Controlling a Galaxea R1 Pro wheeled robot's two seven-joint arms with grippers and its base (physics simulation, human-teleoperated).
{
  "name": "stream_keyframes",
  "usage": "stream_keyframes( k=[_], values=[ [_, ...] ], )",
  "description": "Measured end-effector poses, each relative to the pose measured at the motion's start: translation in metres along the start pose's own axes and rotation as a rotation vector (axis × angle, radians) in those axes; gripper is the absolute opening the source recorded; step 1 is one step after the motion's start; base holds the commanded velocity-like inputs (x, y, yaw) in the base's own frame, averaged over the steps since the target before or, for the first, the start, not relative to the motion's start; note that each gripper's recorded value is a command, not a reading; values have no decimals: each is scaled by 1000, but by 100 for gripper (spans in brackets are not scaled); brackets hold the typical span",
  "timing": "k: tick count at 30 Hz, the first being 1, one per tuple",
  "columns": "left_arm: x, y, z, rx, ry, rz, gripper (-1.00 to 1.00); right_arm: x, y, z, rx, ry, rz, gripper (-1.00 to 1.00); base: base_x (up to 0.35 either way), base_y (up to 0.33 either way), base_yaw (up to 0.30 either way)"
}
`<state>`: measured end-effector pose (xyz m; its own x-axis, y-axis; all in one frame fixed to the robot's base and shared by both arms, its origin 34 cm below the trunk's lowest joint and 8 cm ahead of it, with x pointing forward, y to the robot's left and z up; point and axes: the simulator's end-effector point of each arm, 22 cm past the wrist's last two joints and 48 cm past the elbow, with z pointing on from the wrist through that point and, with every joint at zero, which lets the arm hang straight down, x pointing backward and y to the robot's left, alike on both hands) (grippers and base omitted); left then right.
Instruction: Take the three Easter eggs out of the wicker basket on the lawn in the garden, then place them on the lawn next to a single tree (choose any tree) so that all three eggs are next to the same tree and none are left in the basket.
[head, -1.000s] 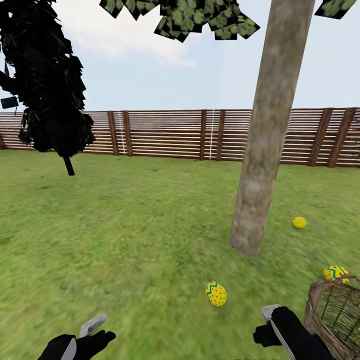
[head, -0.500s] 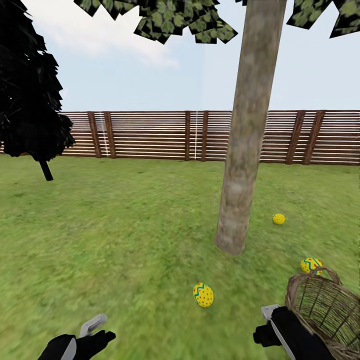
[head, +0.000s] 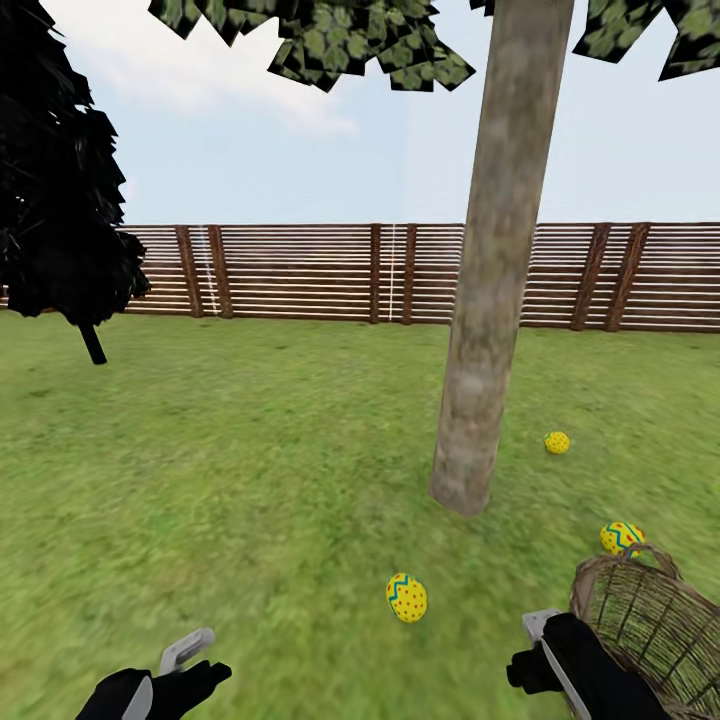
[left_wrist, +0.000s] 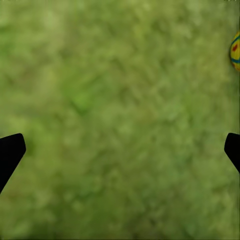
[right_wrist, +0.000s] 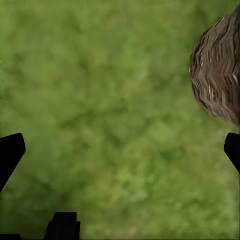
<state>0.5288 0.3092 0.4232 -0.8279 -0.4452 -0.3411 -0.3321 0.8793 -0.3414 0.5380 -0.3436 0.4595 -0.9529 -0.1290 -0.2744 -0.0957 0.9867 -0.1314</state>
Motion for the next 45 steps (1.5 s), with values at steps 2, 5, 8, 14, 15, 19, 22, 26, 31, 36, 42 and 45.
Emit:
stream_keyframes(
  k=[2,5,8,14,15,19,22,26,31,36,42,45],
  values=[
    [-2,-2,-3,0,0,0,100,-2,-1,-4,0,0,0,100,0,0,0],
    [-5,-4,-8,0,0,0,100,-5,-1,-9,0,0,-1,100,0,0,-31],
    [-8,-7,-13,1,1,0,100,-7,-2,-15,0,1,-2,100,0,0,-202],
    [-14,-12,-23,0,0,0,100,-12,-4,-26,0,2,-2,100,0,0,-274],
    [-15,-13,-25,0,0,0,100,-13,-4,-27,0,3,-2,100,0,0,-283],
    [-19,-16,-31,1,1,0,100,-16,-5,-35,0,3,-1,100,0,0,-225],
    [-21,-18,-36,0,1,0,100,-19,-6,-40,0,2,0,100,0,0,-53],
    [-25,-21,-42,0,1,0,100,-22,-7,-48,-1,1,-1,100,0,0,-9],
    [-30,-25,-50,0,1,-1,100,-26,-9,-57,0,2,-1,100,0,0,0],
    [-34,-29,-58,1,1,-1,100,-30,-11,-65,1,3,-1,100,0,0,0],
    [-39,-33,-68,0,1,-1,100,-34,-13,-76,1,3,-1,100,0,0,0],
    [-42,-35,-73,-1,1,0,100,-37,-14,-81,1,3,-1,100,0,0,0]
  ],
)
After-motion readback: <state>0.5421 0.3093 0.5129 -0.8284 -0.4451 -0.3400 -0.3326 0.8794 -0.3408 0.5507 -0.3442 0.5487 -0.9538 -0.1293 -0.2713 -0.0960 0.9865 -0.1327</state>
